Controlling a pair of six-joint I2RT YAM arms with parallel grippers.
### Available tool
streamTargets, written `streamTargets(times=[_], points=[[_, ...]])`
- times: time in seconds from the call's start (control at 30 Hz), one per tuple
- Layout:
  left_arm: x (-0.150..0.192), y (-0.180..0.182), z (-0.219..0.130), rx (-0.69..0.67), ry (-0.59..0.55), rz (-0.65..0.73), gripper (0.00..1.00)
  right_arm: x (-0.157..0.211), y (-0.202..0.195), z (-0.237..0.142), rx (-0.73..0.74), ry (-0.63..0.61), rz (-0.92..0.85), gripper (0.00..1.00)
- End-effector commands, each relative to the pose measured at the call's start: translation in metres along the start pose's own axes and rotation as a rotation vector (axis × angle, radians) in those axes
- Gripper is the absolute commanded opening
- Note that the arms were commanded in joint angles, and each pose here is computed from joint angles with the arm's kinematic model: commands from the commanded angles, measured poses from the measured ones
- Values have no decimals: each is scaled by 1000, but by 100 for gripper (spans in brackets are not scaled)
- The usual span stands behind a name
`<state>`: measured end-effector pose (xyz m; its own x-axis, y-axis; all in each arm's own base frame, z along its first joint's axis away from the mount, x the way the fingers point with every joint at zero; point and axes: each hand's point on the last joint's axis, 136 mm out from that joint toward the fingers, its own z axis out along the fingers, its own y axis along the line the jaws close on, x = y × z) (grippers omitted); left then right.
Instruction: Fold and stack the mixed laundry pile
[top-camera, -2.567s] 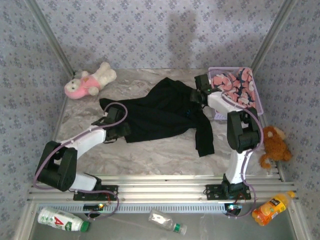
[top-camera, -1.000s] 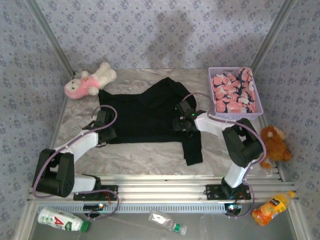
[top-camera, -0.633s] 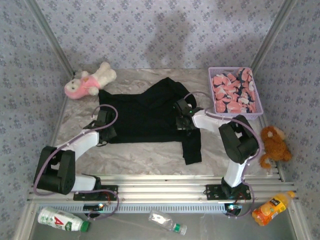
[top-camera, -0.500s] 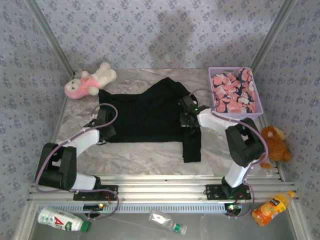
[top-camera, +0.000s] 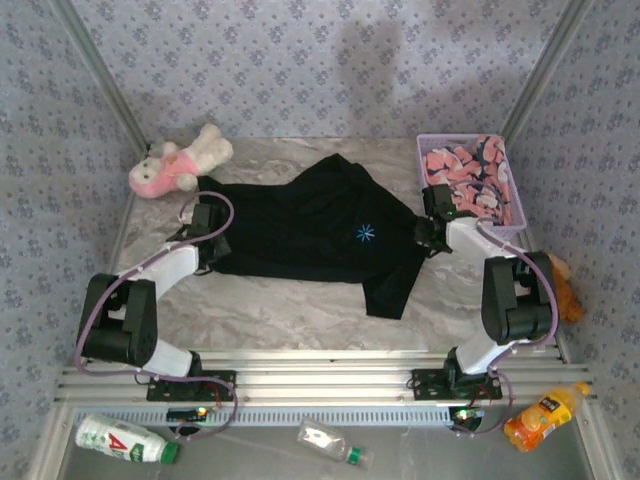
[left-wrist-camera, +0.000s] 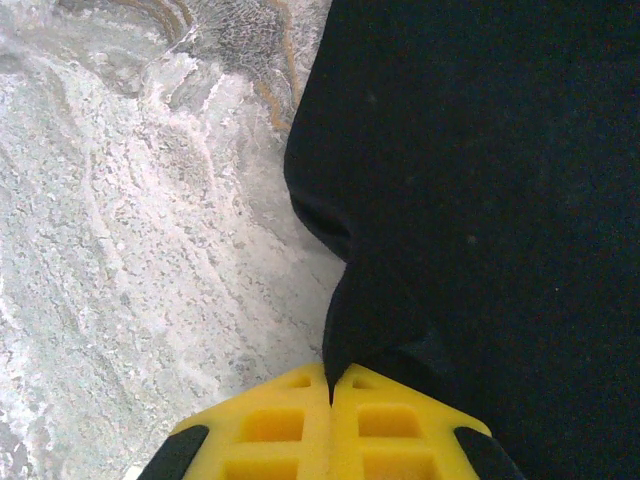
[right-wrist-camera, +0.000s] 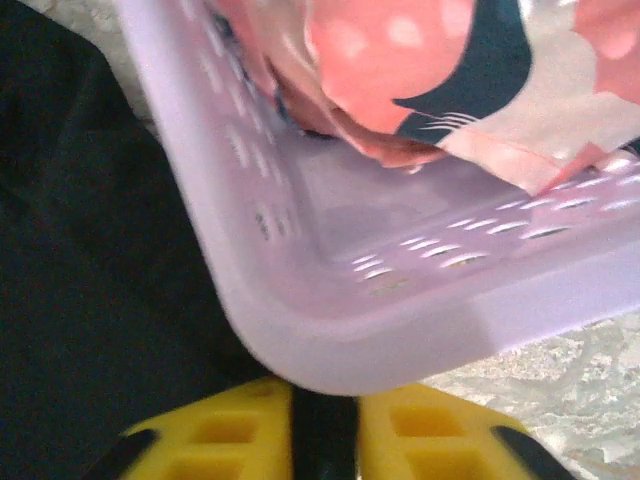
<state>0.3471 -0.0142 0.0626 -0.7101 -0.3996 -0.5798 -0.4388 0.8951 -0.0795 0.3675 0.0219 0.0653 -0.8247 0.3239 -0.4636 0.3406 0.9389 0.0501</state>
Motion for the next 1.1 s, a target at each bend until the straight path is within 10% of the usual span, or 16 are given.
streamTargets(times=[0.0, 0.33, 0.6, 1.07], points=[[-9, 5, -3, -22, -23, 14, 0, 0, -8, -8, 46, -15, -25, 43], [6, -5, -1, 54, 15, 0, 0, 92, 31, -68, -74, 81, -186, 61], [17, -5, 3, 76, 37, 0, 0, 177, 70, -58, -166, 196, -230, 50], [22, -2, 3, 70, 43, 4, 0, 195, 84, -42, -69, 240, -316, 34]])
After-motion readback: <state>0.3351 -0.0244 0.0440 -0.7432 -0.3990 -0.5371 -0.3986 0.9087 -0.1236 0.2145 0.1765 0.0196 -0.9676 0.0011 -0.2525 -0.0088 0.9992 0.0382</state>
